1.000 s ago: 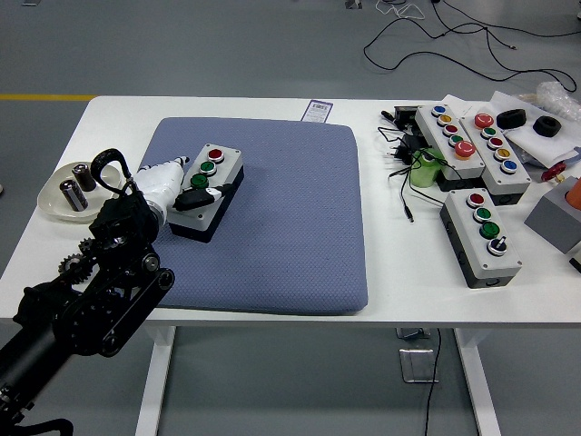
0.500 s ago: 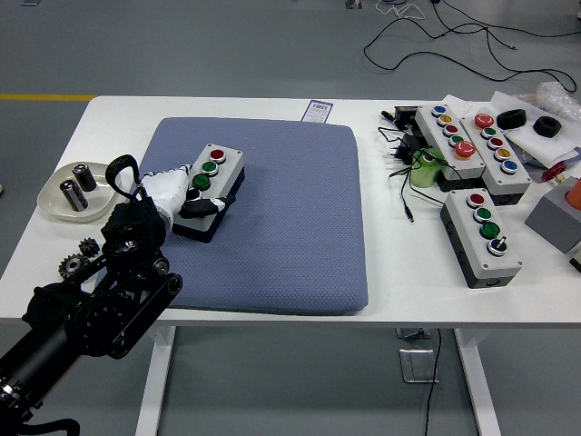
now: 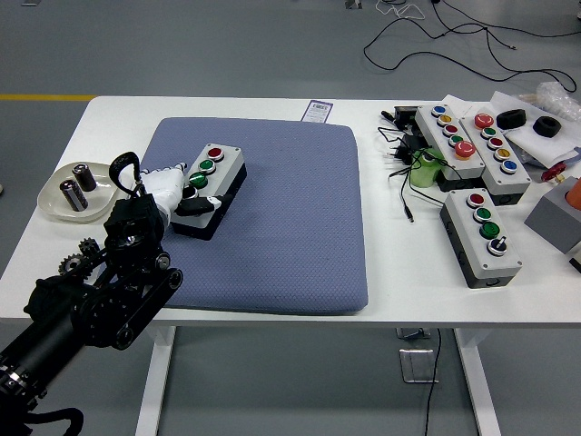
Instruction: Pick up the button,place it on the desk,press the button,press the button
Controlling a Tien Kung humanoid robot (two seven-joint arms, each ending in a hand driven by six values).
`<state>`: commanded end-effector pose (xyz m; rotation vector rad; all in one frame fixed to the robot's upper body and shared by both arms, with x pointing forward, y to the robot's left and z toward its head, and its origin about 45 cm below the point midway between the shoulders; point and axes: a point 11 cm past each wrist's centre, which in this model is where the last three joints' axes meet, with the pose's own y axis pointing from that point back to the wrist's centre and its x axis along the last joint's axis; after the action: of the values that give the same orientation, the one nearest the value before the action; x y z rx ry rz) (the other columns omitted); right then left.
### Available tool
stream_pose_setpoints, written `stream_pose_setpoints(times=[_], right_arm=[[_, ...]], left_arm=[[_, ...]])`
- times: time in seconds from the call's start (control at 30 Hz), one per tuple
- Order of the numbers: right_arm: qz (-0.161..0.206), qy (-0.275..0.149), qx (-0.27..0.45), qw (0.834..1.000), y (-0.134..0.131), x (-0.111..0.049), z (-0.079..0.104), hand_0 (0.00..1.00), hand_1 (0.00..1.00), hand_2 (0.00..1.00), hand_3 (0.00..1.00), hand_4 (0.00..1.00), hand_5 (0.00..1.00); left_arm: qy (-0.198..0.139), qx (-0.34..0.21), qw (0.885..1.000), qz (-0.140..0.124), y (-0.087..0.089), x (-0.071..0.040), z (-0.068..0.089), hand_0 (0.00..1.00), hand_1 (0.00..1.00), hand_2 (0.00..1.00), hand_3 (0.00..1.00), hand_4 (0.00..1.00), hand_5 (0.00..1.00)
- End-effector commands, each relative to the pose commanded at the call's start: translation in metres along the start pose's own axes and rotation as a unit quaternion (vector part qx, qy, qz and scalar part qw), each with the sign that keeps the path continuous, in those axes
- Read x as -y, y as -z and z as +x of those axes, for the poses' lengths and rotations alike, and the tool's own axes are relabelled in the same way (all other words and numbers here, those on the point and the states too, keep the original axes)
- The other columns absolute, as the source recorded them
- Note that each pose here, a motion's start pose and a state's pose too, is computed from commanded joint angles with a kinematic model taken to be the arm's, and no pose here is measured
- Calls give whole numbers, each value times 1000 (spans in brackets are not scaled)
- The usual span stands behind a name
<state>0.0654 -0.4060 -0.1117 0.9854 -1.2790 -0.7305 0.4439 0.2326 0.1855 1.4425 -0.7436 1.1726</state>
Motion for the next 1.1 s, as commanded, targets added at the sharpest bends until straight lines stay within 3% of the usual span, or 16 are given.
stream_pose_setpoints(times=[0.13, 0.17, 0.33, 0.37, 0.53, 0.57, 0.73, 0.77, 0.93, 0.97, 1.1], right_arm=[[0, -1, 1, 1000, 0, 0, 1, 673, 658, 674, 624, 310, 173], [0, -2, 1, 1000, 0, 0, 1, 673, 658, 674, 624, 310, 173], [0, -3, 0, 1000, -1, 0, 1, 673, 658, 674, 624, 310, 173], [1, -4, 0, 1000, -1, 0, 2, 673, 658, 674, 624, 310, 173], [1, -5, 1, 1000, 0, 0, 2, 673, 658, 674, 624, 310, 173], [1, -5, 1, 1000, 0, 0, 2, 673, 658, 674, 624, 310, 173], [2, -7, 2, 1000, 0, 0, 3, 673, 658, 674, 624, 310, 173], [2, -8, 2, 1000, 0, 0, 3, 673, 658, 674, 624, 310, 173], [2, -9, 2, 1000, 0, 0, 4, 673, 658, 674, 624, 310, 173], [2, -10, 2, 1000, 0, 0, 4, 673, 658, 674, 624, 310, 173], [2, -12, 3, 1000, 0, 0, 5, 673, 658, 674, 624, 310, 173]], left_arm=[[-1, 7, 1000, 0, 0, 0, 0, 894, 998, 998, 998, 998, 821], [0, 9, 1000, 0, 0, 0, 0, 534, 754, 873, 892, 870, 448], [9, 18, 1000, 1, 1, 0, -5, 534, 754, 873, 892, 870, 448], [13, 20, 1000, 2, 2, 0, -7, 460, 528, 632, 812, 746, 249], [14, 25, 1000, 6, 4, 2, -9, 460, 528, 632, 812, 746, 249], [12, 24, 1000, 8, 5, 3, -9, 434, 403, 448, 616, 542, 2], [-4, 15, 1000, 13, 9, 5, -5, 434, 403, 448, 616, 542, 2], [-8, 13, 1000, 14, 10, 5, -4, 320, 314, 368, 450, 558, 2], [-28, 3, 999, 16, 12, 6, 1, 320, 314, 368, 450, 558, 2], [-33, 3, 999, 16, 13, 6, 2, 296, 292, 337, 382, 513, 2], [-42, 5, 999, 16, 18, 7, 6, 296, 292, 337, 382, 513, 2]])
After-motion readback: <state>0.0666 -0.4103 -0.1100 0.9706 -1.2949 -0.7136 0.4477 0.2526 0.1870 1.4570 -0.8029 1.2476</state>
